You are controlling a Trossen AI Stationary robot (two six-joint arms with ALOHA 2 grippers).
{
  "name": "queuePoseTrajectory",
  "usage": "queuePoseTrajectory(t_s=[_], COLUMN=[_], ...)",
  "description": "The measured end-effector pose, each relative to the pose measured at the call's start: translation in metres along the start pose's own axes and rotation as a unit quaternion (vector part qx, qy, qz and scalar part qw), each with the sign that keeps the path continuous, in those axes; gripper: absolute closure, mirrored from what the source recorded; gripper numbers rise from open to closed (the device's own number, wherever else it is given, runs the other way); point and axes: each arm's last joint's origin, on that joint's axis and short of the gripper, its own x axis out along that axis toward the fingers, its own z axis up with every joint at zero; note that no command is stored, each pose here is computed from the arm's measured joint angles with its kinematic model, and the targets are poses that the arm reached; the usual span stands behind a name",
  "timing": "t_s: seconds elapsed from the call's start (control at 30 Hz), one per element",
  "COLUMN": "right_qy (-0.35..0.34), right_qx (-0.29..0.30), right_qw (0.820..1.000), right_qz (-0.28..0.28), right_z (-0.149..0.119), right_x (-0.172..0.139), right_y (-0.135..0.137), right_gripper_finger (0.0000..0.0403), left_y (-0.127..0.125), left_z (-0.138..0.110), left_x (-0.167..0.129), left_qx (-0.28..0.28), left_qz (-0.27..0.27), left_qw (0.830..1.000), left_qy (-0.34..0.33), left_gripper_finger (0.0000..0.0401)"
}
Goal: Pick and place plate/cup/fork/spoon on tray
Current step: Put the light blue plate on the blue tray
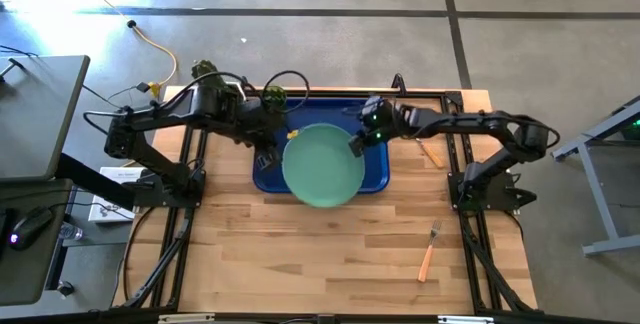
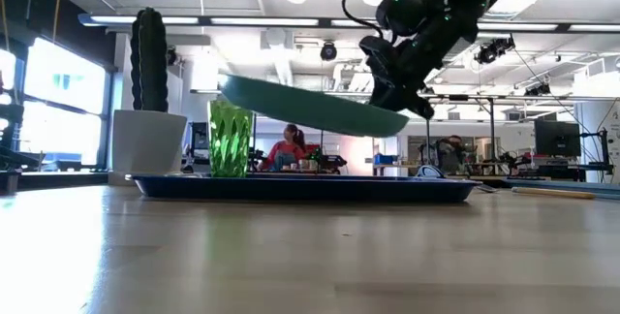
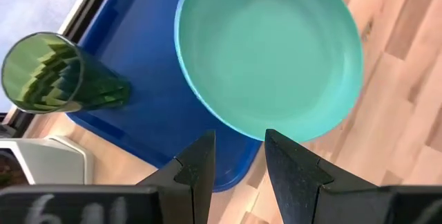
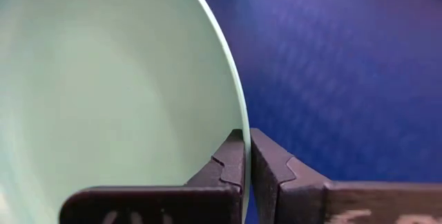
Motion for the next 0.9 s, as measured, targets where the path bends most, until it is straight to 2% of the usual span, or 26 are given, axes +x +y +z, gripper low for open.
queuePoseTrajectory(t_s=[0.3,0.5,0.63,0.9], right_qy=[-0.035,-0.042,-0.020,0.043], right_qx=[-0.034,-0.024,-0.012,0.007], right_qw=[0.998,0.998,0.998,0.997], right_qz=[-0.042,-0.051,-0.058,-0.065], right_z=[0.055,0.067,0.066,0.059], right_x=[-0.037,-0.049,-0.040,-0.002], right_y=[-0.012,-0.022,-0.030,-0.046], right_gripper_finger=[0.0403,0.0403,0.0403,0.0403], left_y=[0.019,0.030,0.036,0.045], left_z=[0.009,0.012,0.013,0.015], left_x=[0.004,0.006,0.007,0.008], left_qx=[-0.037,-0.057,-0.067,-0.080], left_qz=[0.019,0.030,0.035,0.058], left_qw=[0.999,0.998,0.997,0.995], left_qy=[-0.011,-0.010,-0.010,-0.015], left_gripper_finger=[0.0286,0.0286,0.0286,0.0286])
